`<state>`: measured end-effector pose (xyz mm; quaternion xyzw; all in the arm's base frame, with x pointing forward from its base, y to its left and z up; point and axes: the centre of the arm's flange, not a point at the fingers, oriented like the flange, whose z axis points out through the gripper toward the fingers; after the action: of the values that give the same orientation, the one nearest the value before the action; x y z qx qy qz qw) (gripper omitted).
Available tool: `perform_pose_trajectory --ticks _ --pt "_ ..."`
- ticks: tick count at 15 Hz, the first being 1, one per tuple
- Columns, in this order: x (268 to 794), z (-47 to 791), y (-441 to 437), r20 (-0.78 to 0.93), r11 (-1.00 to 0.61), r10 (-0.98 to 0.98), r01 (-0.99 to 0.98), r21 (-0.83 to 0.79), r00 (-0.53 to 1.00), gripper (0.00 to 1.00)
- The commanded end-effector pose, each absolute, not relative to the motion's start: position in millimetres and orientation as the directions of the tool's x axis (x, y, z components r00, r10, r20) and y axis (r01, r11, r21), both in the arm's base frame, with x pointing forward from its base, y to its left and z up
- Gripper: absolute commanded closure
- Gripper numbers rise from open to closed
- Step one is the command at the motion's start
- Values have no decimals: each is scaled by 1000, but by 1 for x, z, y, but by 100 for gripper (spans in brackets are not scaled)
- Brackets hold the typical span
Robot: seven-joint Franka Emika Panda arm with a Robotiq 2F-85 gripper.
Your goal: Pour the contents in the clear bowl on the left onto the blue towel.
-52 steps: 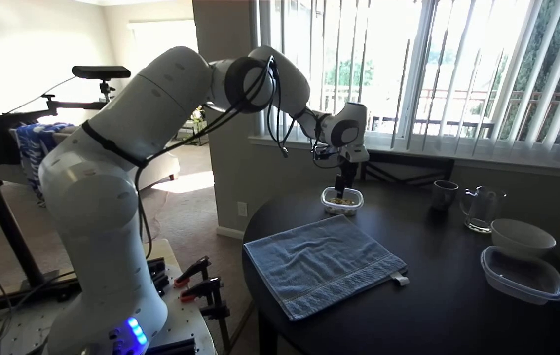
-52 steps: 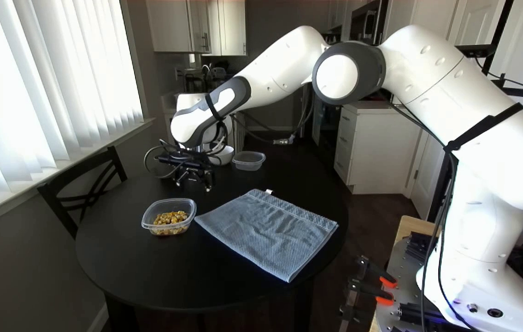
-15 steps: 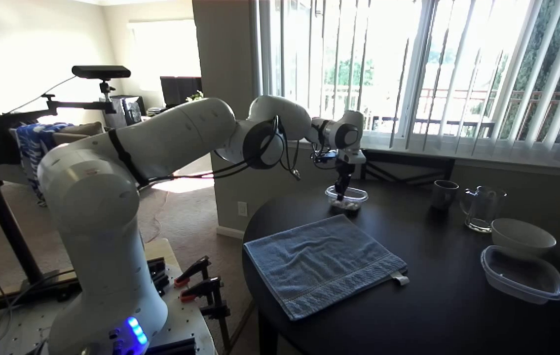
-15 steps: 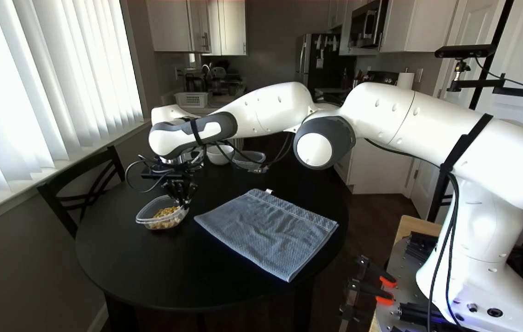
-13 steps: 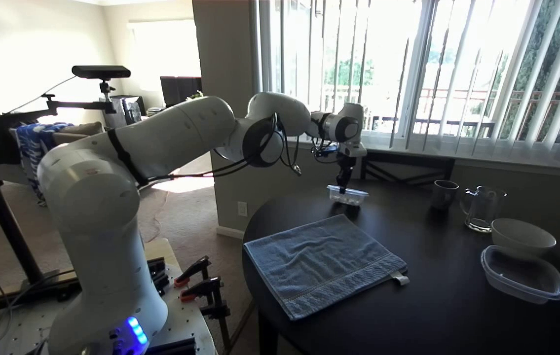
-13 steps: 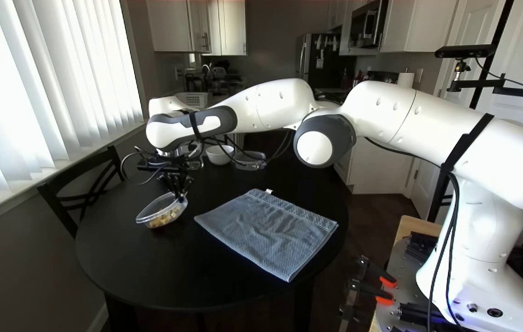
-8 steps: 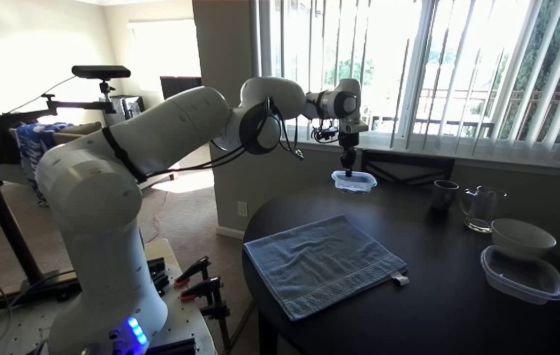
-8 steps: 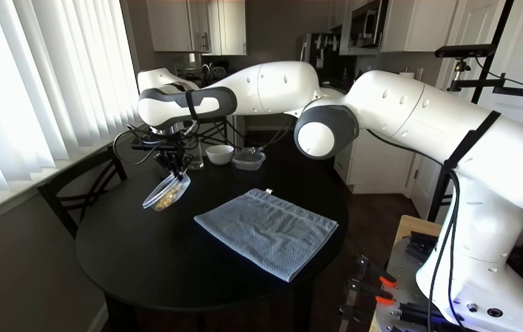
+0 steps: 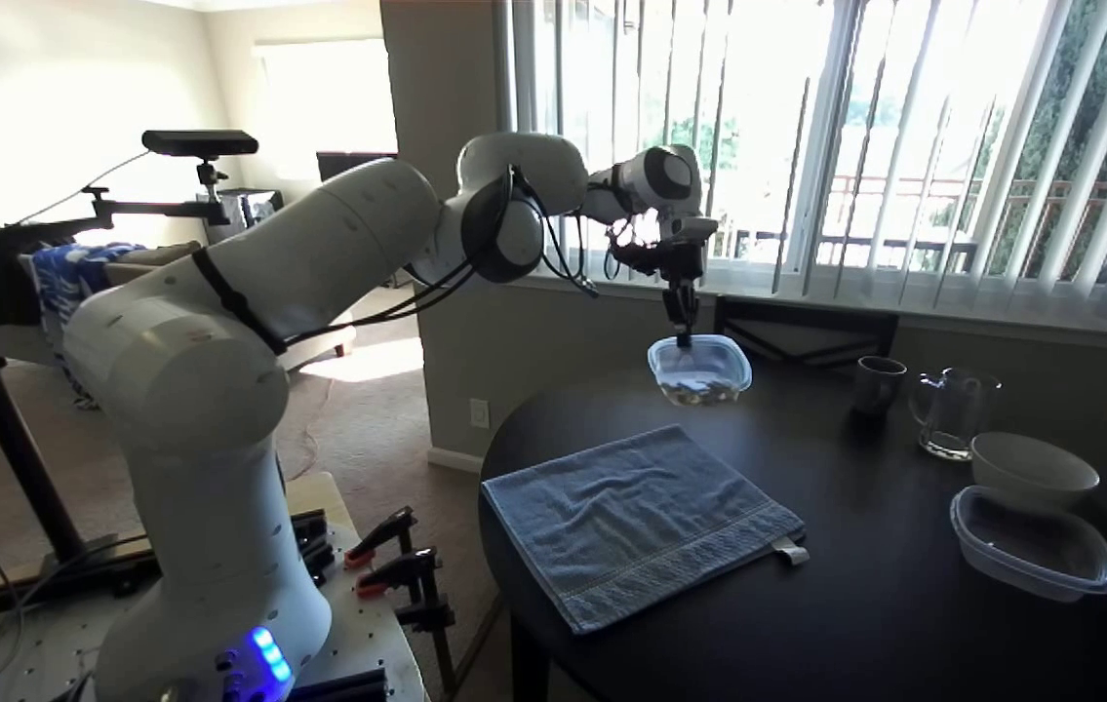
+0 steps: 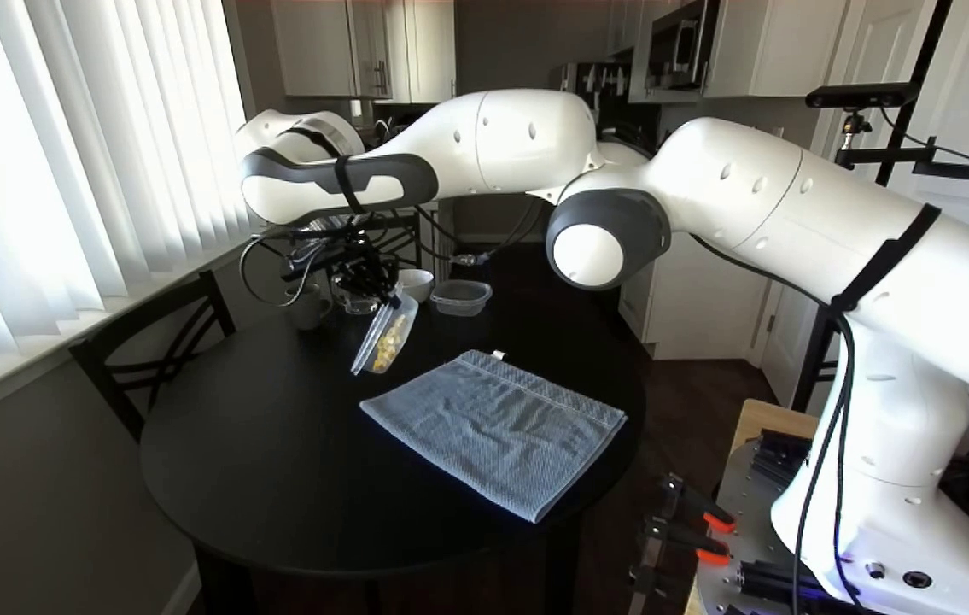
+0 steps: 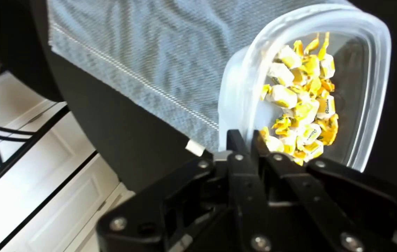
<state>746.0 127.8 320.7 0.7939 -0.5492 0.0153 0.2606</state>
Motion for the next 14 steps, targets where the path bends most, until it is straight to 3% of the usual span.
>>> perform_pose_trajectory --ticks 1,7,14 --pt "737 338 136 354 -180 -831 -810 558 428 98" --pt "686 361 167 407 -22 -761 -647 763 505 98" --pt "673 332 135 495 231 -676 -482 845 545 98"
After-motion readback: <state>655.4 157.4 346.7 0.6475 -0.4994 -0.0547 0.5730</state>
